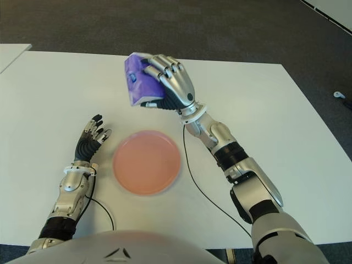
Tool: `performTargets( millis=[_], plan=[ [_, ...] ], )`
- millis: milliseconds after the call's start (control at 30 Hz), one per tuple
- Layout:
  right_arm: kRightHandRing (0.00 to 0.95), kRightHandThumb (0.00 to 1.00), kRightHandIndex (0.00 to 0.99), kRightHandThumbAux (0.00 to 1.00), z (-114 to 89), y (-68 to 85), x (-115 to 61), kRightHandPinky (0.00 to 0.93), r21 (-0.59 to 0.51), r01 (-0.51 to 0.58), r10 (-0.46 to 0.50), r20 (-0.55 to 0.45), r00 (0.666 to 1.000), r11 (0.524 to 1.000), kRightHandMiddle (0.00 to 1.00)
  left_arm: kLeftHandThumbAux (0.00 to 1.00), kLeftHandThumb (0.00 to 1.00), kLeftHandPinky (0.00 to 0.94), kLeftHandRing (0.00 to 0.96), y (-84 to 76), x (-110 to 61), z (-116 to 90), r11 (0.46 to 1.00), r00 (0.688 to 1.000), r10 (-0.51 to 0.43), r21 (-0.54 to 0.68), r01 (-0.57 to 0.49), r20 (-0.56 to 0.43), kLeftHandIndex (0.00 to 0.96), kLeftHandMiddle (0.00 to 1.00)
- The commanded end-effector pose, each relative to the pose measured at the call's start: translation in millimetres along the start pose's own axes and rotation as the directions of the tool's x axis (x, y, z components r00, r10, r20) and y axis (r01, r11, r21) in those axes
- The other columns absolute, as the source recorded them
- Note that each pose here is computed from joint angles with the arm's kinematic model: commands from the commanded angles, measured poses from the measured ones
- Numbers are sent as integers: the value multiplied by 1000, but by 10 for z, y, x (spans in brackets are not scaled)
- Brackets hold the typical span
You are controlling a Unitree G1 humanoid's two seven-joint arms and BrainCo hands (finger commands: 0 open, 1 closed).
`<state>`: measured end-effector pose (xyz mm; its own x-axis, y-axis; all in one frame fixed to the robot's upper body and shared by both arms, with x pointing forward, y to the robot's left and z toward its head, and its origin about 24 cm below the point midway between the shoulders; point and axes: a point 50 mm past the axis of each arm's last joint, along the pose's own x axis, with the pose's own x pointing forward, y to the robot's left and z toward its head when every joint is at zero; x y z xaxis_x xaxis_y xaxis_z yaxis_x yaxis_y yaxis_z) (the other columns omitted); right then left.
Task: Put the tissue paper into the plate.
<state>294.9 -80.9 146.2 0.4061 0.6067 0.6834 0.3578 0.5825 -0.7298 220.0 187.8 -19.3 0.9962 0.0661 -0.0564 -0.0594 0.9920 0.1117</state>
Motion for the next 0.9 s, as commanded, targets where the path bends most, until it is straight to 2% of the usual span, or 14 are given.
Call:
performTargets(
  millis=[33,400,600,900],
  plan=[
    [868,731,439,715,164,13,-85,872,77,-72,68,51,996,994,868,617,69,0,0,-18,-160,-293,999,987,-27,12,29,-157,0,0],
    [850,727,439,714,341,118,-255,854,168,-229,209,130,969,959,851,586,66,0,0,-25,-132,-298,999,985,-36,21,40,-167,0,0],
    [839,726,439,713,422,250,-460,844,248,-351,311,188,932,903,844,565,60,0,0,-39,-114,-280,995,986,-42,87,57,-162,0,0],
    [830,724,440,712,450,366,-578,837,234,-454,411,210,887,860,837,560,51,0,0,-4,-151,-317,991,986,-43,119,63,-163,0,0]
  ],
)
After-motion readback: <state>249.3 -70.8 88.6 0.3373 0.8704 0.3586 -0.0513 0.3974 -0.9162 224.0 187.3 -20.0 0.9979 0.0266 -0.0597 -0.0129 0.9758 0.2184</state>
